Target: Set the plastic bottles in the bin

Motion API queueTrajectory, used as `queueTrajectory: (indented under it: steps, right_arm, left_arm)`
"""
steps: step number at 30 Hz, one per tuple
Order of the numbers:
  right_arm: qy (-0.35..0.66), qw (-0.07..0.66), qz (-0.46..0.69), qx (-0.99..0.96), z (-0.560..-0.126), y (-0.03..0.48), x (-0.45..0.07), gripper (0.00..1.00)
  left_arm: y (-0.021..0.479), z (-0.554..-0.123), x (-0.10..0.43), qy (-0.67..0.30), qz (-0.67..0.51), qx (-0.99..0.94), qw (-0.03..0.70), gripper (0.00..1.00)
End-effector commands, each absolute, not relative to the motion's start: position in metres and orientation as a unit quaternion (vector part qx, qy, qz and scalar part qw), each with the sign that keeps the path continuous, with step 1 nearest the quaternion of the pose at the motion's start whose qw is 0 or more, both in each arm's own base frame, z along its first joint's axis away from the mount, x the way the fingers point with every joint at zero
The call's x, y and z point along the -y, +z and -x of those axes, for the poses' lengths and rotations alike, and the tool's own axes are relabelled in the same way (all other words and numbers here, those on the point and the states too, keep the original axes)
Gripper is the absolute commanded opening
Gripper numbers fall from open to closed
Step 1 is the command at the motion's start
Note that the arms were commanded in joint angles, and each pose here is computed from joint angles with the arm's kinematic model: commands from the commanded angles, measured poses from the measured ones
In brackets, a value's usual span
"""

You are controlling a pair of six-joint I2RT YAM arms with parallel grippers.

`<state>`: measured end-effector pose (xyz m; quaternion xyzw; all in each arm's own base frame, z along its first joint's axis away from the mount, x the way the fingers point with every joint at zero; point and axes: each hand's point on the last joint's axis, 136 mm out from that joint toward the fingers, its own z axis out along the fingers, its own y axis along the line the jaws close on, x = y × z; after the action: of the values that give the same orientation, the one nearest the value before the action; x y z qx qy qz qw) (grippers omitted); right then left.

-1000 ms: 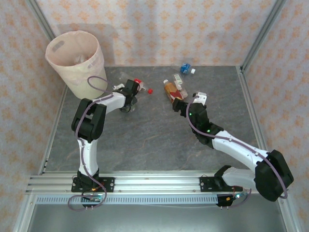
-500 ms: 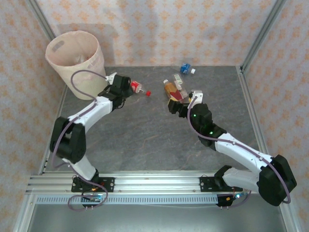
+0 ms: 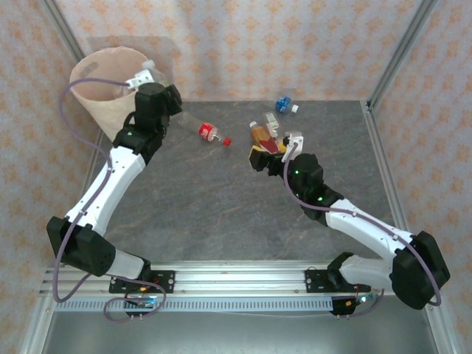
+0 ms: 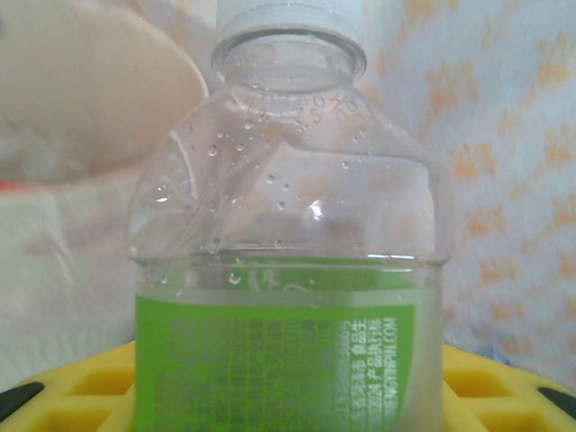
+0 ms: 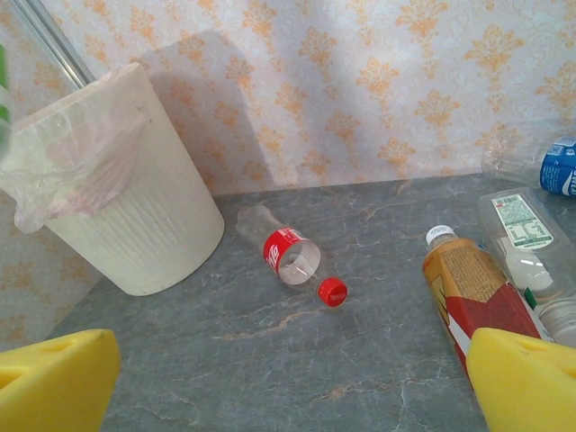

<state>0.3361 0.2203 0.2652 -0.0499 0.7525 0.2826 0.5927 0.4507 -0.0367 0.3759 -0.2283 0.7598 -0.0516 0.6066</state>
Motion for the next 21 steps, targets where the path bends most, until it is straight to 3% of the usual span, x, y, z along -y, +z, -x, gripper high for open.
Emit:
queueTrajectory:
  steps: [1, 10, 21]
  right_arm:
    - [0.29, 0.612, 0.034, -0.735, -0.343, 0.287, -0.218, 0.99]
    - [0.27, 0.61, 0.009, -0.745, -0.344, 0.282, -0.206, 0.99]
    - [0.255, 0.608, -0.006, -0.752, -0.346, 0.278, -0.2, 0.99]
  left_arm:
    - [0.412, -0.445, -0.009, 0.042, 0.248, -0.722, 0.645, 0.42]
    - [0.421, -0.486, -0.099, 0.12, 0.193, -0.764, 0.604, 0.42]
    - [0.419, -0.528, -0.157, 0.246, 0.104, -0.782, 0.563, 0.43]
